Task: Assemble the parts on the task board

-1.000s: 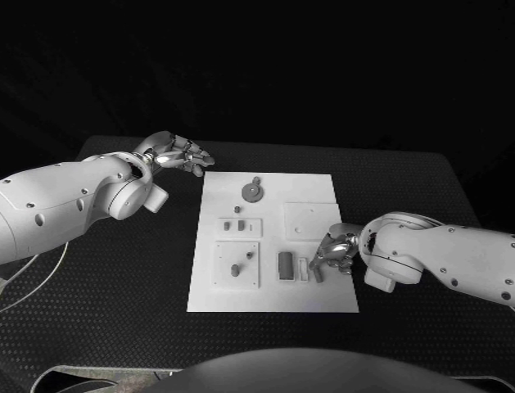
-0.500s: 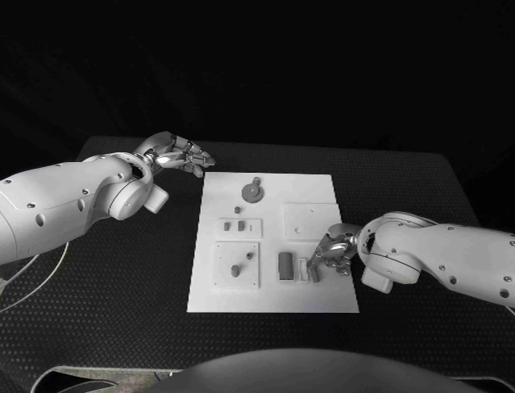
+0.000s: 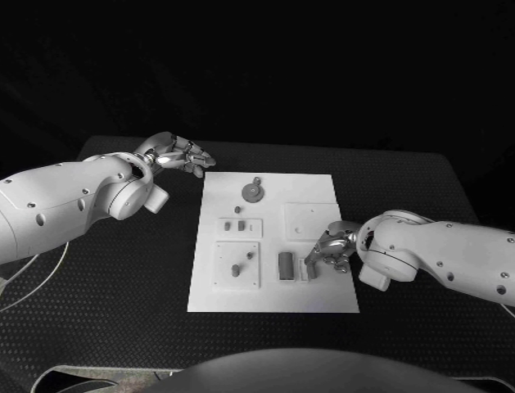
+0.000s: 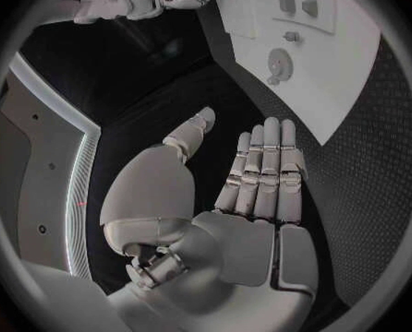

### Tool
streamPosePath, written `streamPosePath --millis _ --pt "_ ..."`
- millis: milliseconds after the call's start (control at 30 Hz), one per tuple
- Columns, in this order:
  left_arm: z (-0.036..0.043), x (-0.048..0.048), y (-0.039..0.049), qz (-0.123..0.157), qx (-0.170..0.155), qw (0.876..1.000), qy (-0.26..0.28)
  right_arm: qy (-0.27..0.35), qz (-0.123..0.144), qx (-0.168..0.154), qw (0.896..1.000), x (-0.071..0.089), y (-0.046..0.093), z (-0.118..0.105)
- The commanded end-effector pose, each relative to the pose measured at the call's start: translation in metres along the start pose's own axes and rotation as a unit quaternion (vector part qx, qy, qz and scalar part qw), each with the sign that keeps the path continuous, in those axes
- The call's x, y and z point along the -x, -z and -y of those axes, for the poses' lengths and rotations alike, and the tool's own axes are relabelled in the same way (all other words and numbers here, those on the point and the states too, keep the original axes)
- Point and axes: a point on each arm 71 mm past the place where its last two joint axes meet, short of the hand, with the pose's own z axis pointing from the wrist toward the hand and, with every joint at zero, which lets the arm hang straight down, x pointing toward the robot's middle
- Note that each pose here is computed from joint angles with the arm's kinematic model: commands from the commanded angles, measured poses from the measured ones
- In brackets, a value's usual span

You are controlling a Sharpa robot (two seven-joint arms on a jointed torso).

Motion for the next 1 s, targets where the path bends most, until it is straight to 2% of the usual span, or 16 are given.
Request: streamPosePath --millis 33,1000 --pt "0.0023 -0.0016 -0.0005 -0.008 -0.005 1.0 -0.001 -0.009 -0.001 0.007 1.0 -0.0009 -0.0005 -0.0021" --pt "0.0019 -0.0011 0.0 -0.008 -0.004 1.0 -0.002 0.0 -0.033 0.006 0.999 -0.0085 -0.0043 -0.0094"
